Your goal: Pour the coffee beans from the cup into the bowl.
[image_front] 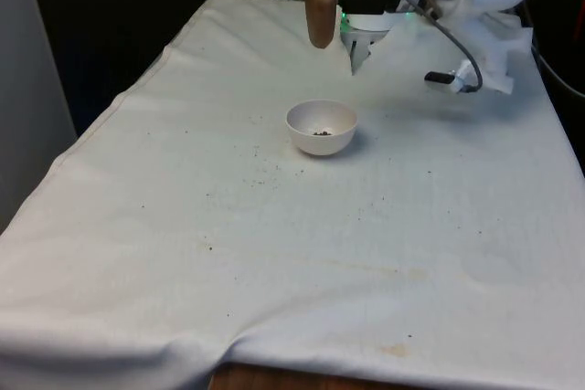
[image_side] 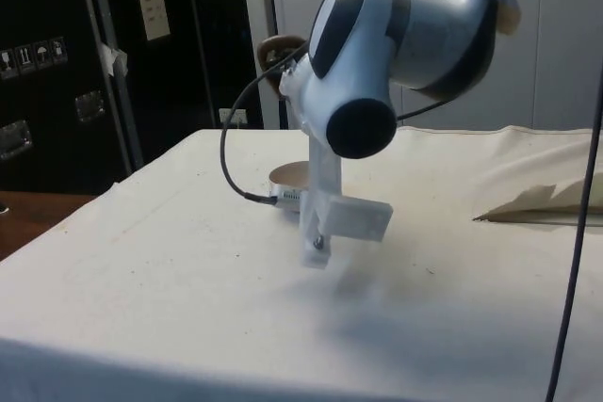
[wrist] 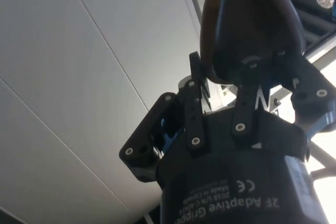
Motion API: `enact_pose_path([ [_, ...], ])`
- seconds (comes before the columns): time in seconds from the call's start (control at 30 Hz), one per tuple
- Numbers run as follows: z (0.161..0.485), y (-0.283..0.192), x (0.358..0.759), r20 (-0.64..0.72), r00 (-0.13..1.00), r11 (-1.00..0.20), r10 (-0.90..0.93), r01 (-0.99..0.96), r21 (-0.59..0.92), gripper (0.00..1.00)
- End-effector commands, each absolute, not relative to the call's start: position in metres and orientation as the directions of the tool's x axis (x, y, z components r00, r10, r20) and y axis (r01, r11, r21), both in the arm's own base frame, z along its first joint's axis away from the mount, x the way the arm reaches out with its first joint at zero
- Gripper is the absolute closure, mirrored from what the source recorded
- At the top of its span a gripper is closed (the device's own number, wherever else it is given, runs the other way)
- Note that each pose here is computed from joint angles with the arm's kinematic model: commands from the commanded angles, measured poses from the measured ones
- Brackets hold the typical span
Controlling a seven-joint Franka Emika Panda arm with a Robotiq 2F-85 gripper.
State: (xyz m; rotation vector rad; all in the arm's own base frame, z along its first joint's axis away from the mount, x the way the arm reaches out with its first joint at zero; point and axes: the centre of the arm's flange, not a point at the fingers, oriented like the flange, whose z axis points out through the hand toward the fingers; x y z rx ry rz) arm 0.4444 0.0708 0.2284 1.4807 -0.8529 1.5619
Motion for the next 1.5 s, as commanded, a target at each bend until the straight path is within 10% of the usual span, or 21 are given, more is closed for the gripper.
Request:
enact_pose_path([
  [0.0, 0.229, 0.071, 0.448, 0.997, 0.017, -0.453, 0.078, -0.890, 0.050, 0.96],
  [1.47, 0.220, 0.047, 0.502, 0.978, 0.107, -0.469, -0.176, -0.883, 0.013, 0.96],
])
